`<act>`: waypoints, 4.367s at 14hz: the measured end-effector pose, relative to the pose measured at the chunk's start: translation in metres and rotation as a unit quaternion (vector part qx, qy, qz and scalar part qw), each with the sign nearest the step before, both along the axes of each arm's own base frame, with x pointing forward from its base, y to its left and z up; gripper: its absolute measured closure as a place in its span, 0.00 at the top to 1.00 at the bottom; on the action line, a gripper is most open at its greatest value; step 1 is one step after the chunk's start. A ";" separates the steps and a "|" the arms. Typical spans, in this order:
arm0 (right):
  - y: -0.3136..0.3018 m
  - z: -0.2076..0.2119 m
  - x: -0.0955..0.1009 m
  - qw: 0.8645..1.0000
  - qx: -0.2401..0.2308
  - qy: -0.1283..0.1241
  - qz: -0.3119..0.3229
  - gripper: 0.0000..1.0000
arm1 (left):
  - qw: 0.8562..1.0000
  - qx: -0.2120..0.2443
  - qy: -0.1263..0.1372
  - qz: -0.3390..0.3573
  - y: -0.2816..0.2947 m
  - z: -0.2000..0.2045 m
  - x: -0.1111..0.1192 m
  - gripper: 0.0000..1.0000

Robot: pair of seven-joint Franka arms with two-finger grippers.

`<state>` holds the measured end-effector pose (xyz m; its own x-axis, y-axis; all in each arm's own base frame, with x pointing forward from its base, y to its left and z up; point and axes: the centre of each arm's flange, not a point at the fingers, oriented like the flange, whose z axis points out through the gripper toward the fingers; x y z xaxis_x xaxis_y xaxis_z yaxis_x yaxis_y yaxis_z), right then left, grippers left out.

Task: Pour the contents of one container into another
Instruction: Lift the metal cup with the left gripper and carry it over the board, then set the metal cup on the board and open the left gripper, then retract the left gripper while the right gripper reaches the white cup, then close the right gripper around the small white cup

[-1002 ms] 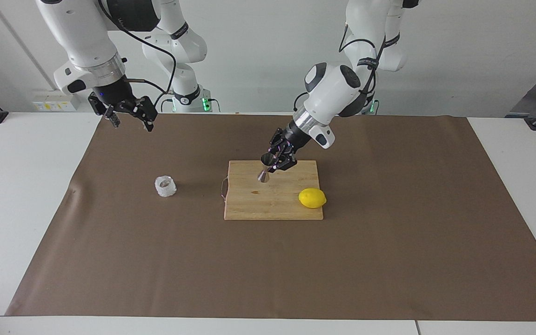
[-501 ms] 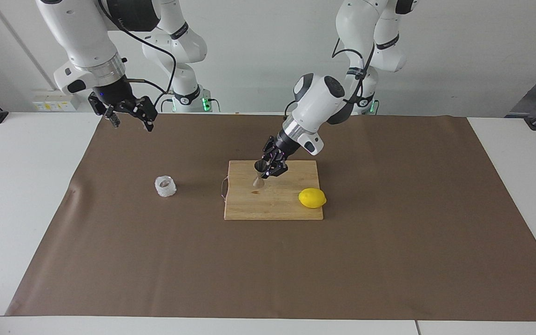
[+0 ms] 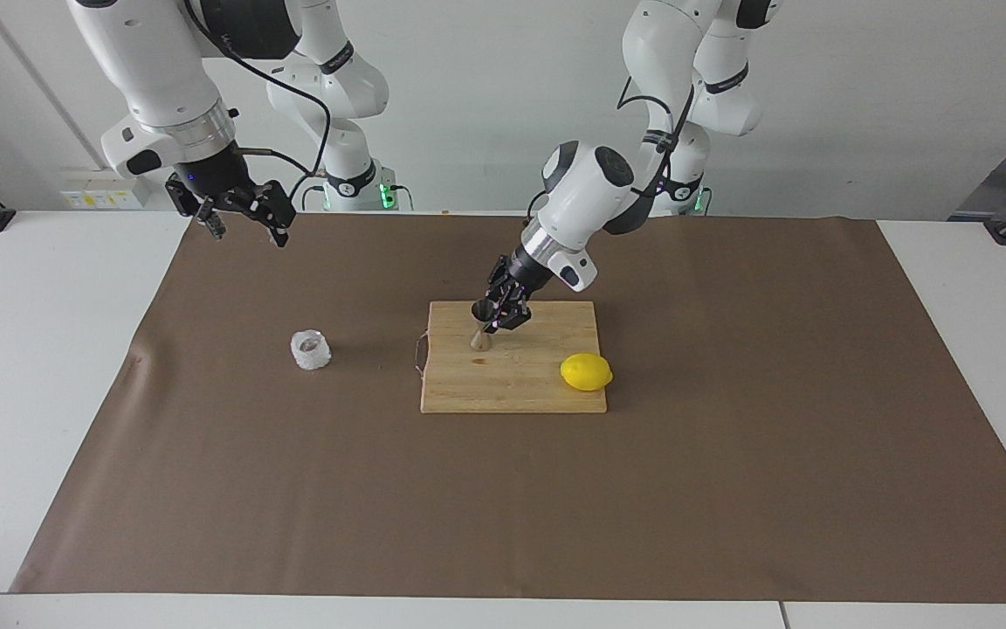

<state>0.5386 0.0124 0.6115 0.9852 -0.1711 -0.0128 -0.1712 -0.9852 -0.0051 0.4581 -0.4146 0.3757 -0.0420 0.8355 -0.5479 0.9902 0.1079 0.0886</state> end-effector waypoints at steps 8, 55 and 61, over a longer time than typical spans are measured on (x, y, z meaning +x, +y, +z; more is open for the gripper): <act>0.000 0.000 0.000 1.000 0.000 0.000 0.000 1.00 | 1.000 0.000 -0.011 0.002 -0.002 -0.001 -0.003 0.92; -0.113 -0.354 -0.010 0.587 0.213 -0.262 0.736 1.00 | 0.620 0.234 -0.172 -0.729 0.393 0.244 0.082 1.00; -0.110 -0.359 -0.010 0.588 0.205 -0.261 0.737 1.00 | 0.621 0.233 -0.172 -0.729 0.393 0.244 0.082 1.00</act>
<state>0.5291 -0.0974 0.2527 -0.0542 0.7860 0.6159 0.9985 0.0427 0.0333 0.5400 -0.0214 0.6194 0.9968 -0.0799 0.0002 -0.0799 -0.9968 0.0061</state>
